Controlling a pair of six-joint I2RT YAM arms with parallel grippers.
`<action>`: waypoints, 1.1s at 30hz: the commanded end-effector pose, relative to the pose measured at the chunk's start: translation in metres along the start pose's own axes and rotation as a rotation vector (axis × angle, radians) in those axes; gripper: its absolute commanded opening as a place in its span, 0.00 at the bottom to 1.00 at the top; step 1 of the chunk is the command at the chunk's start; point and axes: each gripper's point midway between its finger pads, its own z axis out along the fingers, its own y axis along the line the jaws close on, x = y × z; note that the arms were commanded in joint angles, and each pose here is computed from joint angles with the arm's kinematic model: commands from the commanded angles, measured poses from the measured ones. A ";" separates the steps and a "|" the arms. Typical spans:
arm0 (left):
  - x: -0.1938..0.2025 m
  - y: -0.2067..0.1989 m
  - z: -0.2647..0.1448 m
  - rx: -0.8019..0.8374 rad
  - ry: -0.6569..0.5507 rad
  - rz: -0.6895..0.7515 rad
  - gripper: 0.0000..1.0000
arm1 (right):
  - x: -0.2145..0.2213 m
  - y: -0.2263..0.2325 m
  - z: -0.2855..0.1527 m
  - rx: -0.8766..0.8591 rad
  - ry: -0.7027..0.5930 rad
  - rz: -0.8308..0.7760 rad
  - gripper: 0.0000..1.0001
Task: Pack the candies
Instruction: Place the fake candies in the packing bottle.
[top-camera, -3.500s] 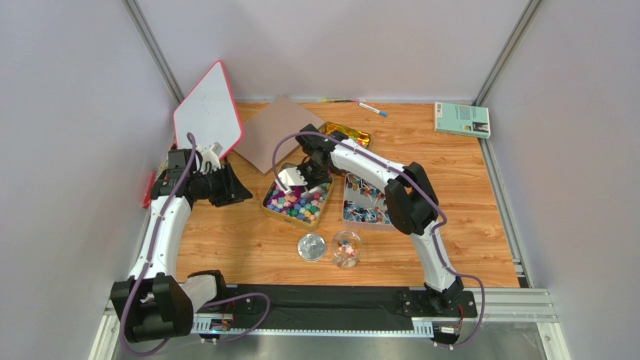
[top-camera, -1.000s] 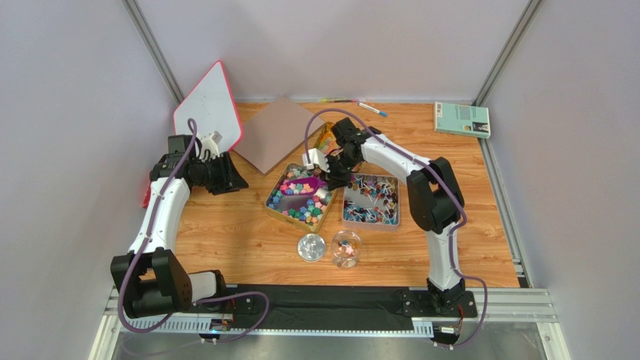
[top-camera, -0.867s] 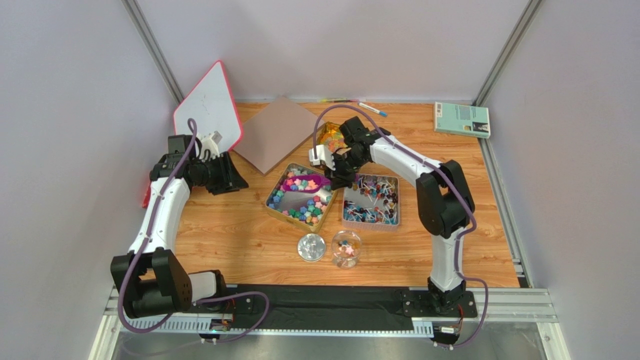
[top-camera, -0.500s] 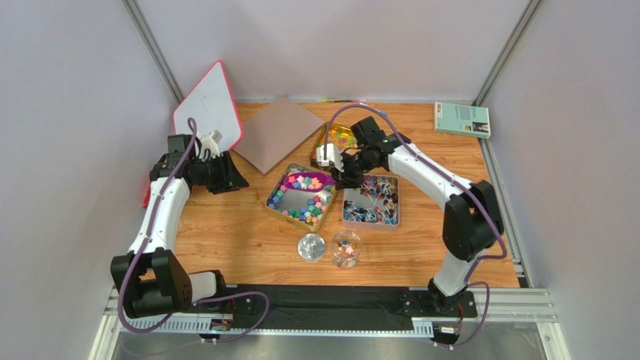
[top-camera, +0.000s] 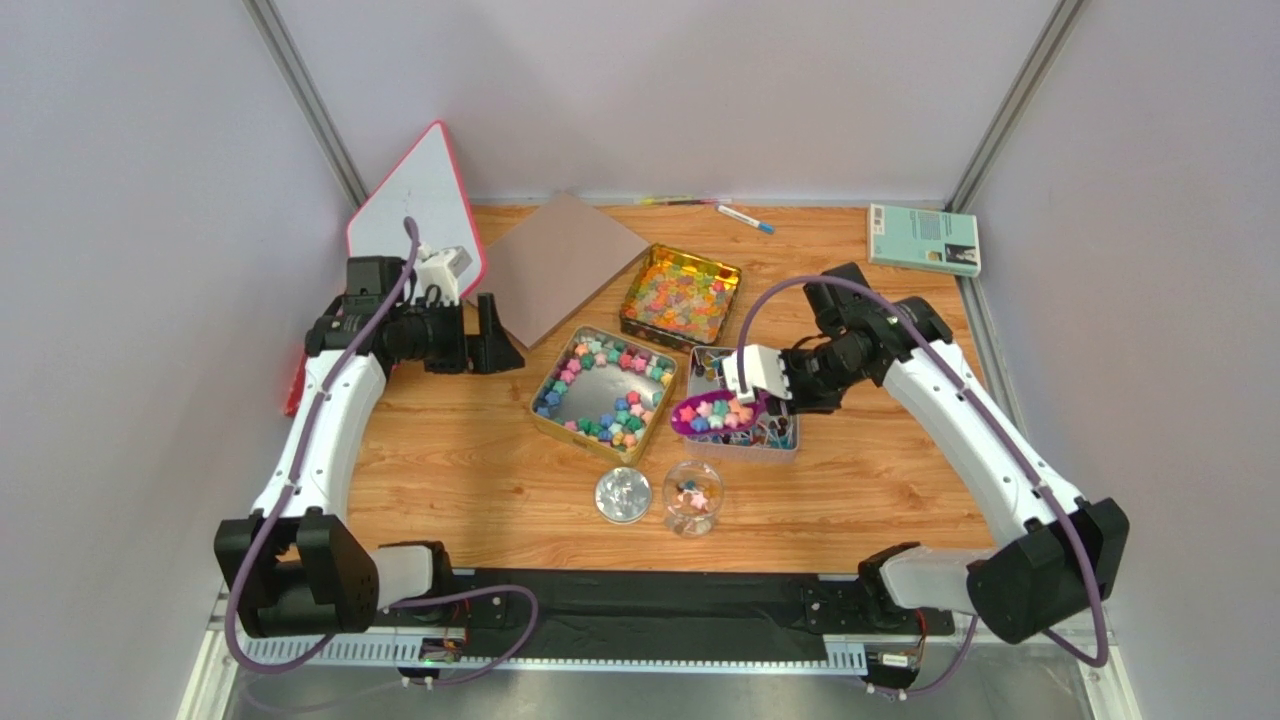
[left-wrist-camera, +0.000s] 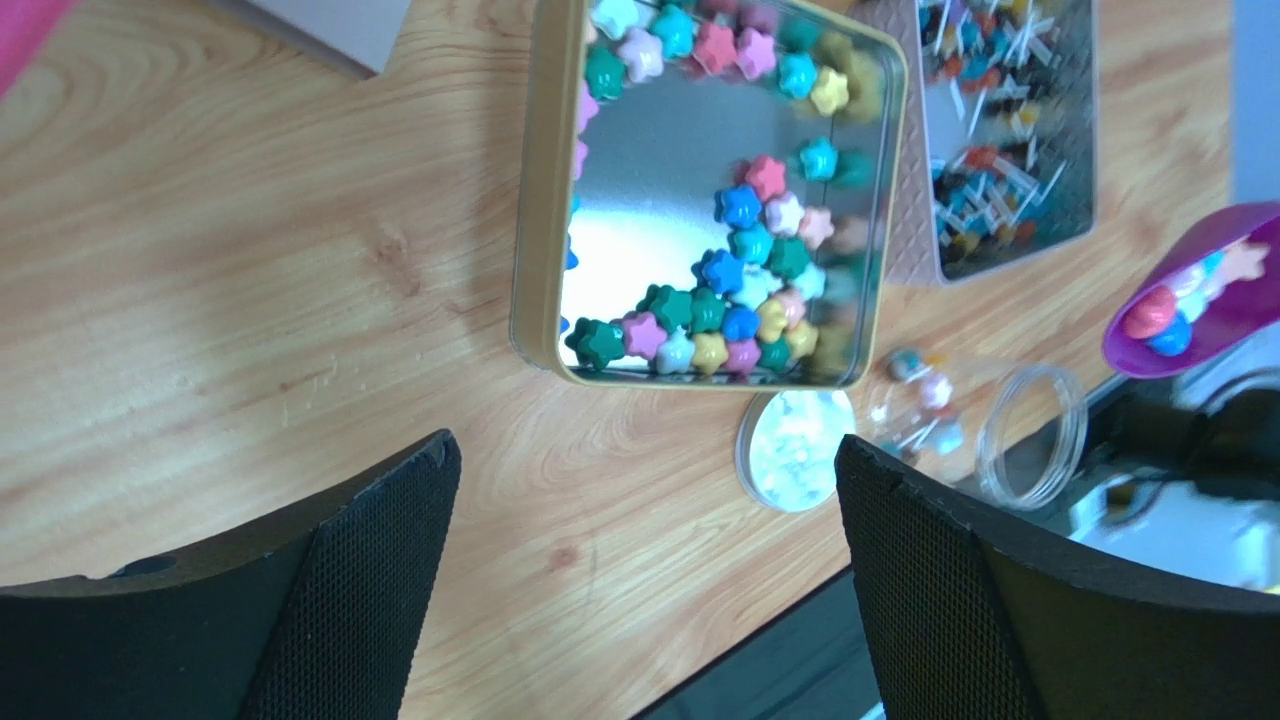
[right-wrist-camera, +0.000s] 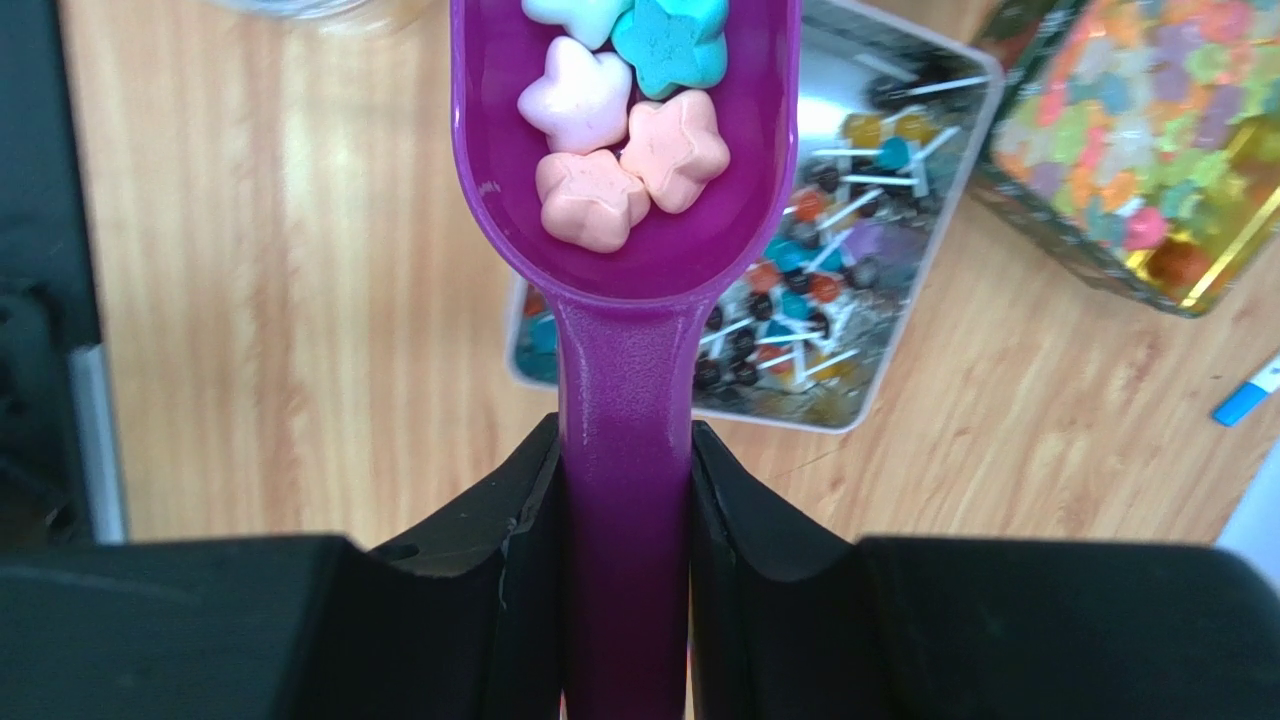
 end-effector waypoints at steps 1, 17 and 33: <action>-0.009 -0.021 -0.005 -0.019 -0.007 0.271 1.00 | 0.010 0.035 -0.019 -0.050 0.078 -0.093 0.00; -0.003 -0.005 0.001 -0.201 0.097 0.540 0.99 | 0.020 0.057 -0.035 -0.052 0.351 -0.219 0.00; -0.065 -0.028 -0.010 -0.238 -0.035 0.505 0.99 | 0.005 0.047 -0.046 -0.009 0.584 -0.315 0.00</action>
